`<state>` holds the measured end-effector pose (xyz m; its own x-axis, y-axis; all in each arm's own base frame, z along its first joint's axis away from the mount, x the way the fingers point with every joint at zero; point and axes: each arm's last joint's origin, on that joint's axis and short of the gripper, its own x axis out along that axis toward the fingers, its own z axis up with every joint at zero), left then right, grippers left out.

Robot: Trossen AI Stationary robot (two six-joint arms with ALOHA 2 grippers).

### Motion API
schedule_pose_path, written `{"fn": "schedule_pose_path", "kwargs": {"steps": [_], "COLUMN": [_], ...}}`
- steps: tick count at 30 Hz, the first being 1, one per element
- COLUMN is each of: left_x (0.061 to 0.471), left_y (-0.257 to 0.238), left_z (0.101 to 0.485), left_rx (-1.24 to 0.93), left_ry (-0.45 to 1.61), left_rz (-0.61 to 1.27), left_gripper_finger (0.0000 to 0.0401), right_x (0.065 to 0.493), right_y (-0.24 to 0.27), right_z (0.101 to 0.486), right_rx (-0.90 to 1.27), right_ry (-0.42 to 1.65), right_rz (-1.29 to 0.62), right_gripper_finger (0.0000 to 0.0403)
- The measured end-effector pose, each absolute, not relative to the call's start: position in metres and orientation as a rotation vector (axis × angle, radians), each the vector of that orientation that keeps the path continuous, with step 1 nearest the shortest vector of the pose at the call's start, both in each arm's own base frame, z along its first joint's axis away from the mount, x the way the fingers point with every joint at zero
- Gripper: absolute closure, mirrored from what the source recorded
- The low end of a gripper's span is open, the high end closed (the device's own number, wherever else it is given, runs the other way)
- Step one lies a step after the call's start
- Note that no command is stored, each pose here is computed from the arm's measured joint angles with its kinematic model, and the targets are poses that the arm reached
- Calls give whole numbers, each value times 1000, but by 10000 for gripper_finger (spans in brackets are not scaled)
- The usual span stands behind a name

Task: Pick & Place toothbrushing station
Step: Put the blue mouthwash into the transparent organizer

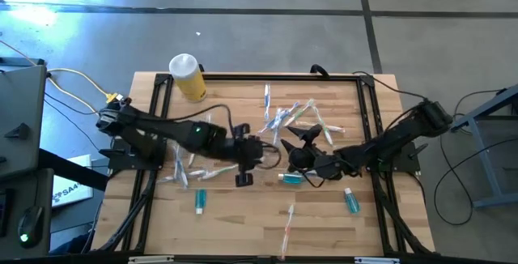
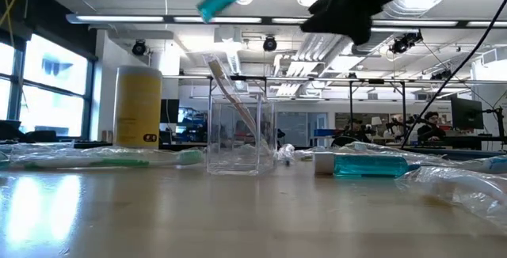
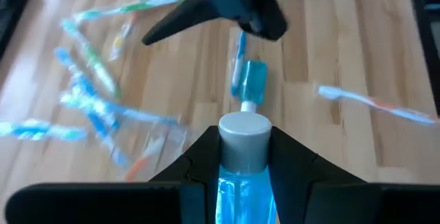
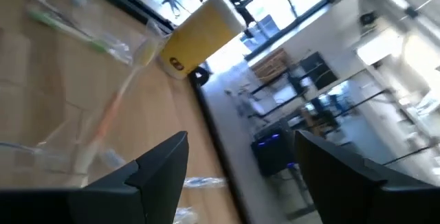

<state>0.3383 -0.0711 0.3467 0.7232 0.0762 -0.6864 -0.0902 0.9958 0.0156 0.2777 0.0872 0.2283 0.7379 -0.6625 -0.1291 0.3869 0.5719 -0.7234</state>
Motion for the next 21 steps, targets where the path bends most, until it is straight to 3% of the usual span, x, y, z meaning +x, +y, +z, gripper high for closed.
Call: {"fn": "schedule_pose_path", "kwargs": {"steps": [12,21], "left_x": [351,338], "left_y": [-34,-32], "left_z": [291,240], "left_rx": [25,67], "left_ry": [427,254], "left_rz": [-63,-70], "left_gripper_finger": [317,317], "right_x": [235,234], "right_y": [78,76], "right_z": [250,252], "right_rx": [-358,-334], "right_ry": [463,459], "right_rz": [-278,-256], "right_gripper_finger": [144,144]}}
